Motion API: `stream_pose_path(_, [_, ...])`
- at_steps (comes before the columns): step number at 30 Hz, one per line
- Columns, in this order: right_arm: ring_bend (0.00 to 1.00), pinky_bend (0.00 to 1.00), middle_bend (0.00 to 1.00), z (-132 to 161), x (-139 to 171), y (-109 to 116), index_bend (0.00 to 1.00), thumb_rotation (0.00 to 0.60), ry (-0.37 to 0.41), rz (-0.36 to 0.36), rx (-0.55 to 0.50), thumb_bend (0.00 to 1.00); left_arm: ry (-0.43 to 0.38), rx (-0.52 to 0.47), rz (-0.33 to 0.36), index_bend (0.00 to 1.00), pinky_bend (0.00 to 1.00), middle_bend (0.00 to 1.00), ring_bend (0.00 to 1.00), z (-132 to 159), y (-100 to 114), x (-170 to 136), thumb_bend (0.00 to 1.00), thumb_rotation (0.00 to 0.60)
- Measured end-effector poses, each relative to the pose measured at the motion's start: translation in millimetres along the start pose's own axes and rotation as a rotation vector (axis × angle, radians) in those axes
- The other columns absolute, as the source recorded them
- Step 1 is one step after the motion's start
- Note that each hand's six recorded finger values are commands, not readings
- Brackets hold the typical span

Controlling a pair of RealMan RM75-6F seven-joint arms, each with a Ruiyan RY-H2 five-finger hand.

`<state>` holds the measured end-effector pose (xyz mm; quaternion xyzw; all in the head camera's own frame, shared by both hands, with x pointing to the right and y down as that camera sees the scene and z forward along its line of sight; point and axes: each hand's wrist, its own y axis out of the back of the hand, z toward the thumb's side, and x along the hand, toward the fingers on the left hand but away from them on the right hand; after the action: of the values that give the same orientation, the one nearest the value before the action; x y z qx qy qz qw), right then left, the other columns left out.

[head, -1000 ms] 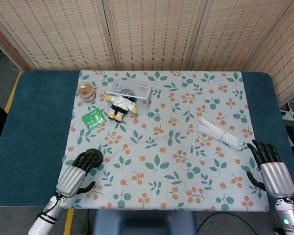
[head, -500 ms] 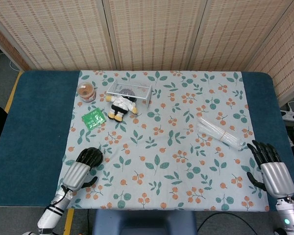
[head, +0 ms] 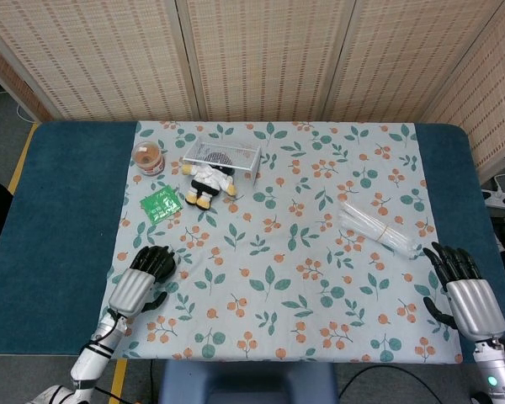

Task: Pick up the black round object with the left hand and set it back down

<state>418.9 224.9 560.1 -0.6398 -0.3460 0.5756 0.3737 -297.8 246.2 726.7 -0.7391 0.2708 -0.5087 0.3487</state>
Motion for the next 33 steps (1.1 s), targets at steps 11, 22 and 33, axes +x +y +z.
stream_pose_path(11, [0.0,0.0,0.0,2,3,-2,0.0,0.6,0.01,0.014,-0.006,0.25,0.022,0.063,0.079,0.24,0.18,0.31,0.24,-8,-4,9,0.35,0.6])
stream_pose_path(22, [0.0,0.0,0.0,3,4,-3,0.0,0.6,0.018,0.033,-0.009,0.25,0.034,0.044,0.156,0.37,0.34,0.51,0.45,-8,-5,17,0.37,0.6])
stream_pose_path(33, [0.0,0.0,0.0,4,4,-6,0.0,0.6,0.022,0.05,-0.003,0.25,0.068,0.064,0.264,0.52,0.56,0.66,0.6,-12,0,21,0.63,0.6])
